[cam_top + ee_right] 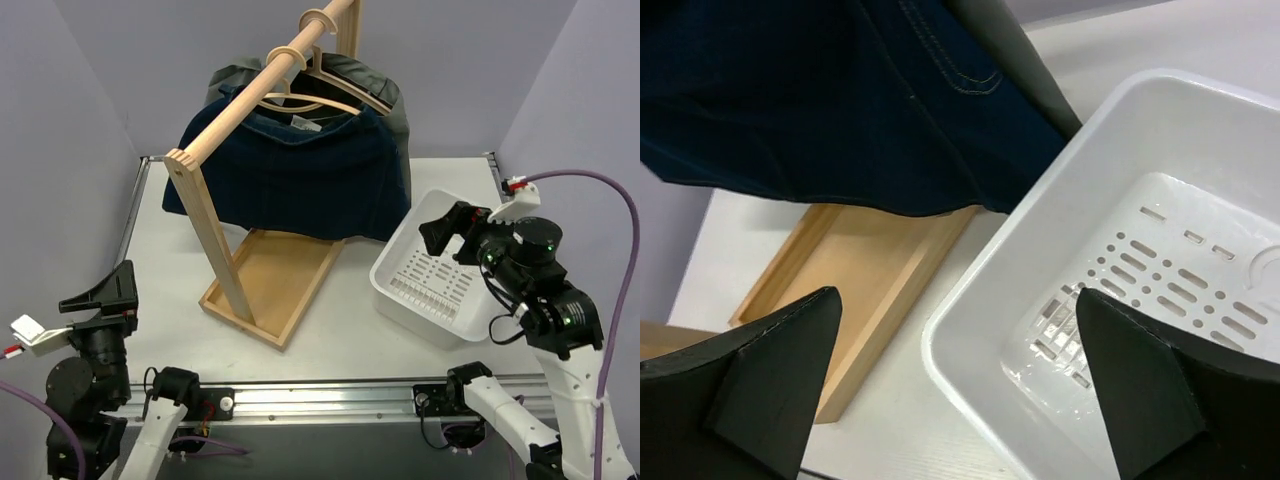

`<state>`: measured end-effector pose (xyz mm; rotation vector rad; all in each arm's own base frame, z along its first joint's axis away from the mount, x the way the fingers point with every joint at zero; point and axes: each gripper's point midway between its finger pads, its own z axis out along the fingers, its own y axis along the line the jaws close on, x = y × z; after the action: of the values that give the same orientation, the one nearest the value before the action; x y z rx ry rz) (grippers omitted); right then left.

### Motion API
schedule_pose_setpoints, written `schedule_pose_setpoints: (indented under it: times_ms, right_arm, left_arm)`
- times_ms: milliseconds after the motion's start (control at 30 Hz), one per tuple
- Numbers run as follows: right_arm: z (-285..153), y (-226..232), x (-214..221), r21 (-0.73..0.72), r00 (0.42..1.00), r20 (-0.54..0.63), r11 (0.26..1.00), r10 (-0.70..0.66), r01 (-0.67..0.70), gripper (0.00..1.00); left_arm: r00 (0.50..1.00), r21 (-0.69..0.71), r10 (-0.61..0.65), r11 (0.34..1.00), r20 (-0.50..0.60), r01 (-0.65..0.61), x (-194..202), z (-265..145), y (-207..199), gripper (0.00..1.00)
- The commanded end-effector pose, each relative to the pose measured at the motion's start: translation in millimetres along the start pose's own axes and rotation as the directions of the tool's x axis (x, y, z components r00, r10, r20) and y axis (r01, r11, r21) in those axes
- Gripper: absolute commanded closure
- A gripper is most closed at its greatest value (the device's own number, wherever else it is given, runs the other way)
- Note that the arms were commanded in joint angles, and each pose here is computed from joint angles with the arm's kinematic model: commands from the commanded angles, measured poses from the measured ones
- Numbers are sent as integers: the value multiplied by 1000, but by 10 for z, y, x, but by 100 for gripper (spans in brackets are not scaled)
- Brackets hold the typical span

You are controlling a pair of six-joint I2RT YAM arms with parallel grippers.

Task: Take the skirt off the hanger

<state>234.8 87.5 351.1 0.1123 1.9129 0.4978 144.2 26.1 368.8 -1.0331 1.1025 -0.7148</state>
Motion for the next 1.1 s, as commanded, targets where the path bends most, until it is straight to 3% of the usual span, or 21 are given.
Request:
schedule_pose_setpoints:
  times_ms: [0,33,100,167,333,400,567,767,1067]
  right_arm:
    - [338,-63,-108,43,998,-5,997,-70,70,0]
    - [478,-6,-171,16,997,7,996,-83,82,0]
    - [591,145,-244,-68,992,26,990,-122,124,0]
    - [754,282,-442,-118,987,84,982,-140,149,0]
    - [1150,641,-696,-272,970,94,932,-223,240,0]
    - [1251,738,-822,-303,964,112,916,-241,264,0]
    - [1467,918,-852,-410,945,112,851,-308,327,0]
    - [1606,1217,-880,-559,940,152,758,-306,337,3]
    - [1611,1662,-599,-740,916,152,571,-372,355,24]
  left_arm:
    - [897,-135,380,900,-227,-415,288,100,293,6]
    - [843,-82,464,862,-272,-500,360,140,245,6]
    - [815,-59,482,849,-323,-525,469,228,147,6]
    - [814,-47,486,849,-318,-526,488,290,78,6]
    - [814,-74,530,825,-238,-560,329,376,51,6]
    - [772,-49,591,786,-234,-616,297,413,-12,6]
    - [658,-86,667,676,-350,-732,391,536,101,6]
    - [649,-72,677,670,-347,-739,417,585,71,6]
    - [600,-55,726,621,-338,-782,346,613,2,2]
